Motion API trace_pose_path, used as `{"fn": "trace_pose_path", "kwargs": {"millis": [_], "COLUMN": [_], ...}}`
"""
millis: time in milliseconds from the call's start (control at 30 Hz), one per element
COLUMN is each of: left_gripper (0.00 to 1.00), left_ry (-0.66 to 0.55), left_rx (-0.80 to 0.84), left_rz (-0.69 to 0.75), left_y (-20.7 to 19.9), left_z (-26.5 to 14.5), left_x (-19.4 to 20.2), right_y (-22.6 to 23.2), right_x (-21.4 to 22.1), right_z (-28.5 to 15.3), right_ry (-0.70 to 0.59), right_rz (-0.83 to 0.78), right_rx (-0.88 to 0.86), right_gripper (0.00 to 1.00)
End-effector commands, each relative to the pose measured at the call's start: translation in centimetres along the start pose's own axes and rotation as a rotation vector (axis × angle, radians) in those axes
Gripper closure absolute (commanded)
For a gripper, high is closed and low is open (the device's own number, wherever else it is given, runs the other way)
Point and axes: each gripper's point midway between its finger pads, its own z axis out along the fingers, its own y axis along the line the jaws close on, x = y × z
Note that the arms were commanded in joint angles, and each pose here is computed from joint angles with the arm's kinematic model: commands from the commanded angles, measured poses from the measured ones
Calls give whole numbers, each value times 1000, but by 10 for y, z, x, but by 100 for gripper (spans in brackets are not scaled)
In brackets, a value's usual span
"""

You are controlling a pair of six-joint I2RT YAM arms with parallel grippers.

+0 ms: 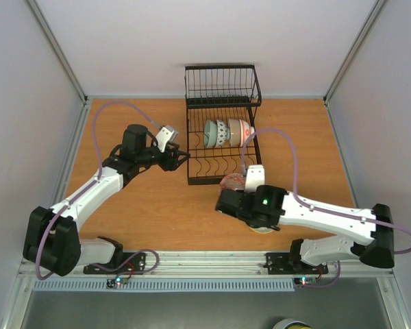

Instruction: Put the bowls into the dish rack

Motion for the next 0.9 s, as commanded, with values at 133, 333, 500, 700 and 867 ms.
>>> {"fn": "trace_pose_path", "kwargs": {"millis": [133,333,500,700,867], "left_gripper": [35,35,35,35,35], "left_ry": [-42,-25,-9,1,23], "left_rx": [37,46,47,46,43], "left_rz": [73,72,78,90,90], "left_y": [-16,-17,-19,-21,-19], "left_z": [-9,-3,0,2,8], "left_x": [-16,-11,-8,-6,-1], "right_y": [59,105,143,160,154], "right_x": [-60,-87,-107,-127,-134], "right_z": [30,45,57,50,40], "right_ry": [-68,-64,-64,-95,-117], "right_rz": [-36,-89,-120,-130,-117], "right_rx": [-193,-277,-330,-376,-384], "right_gripper": [99,99,98,99,99]}}
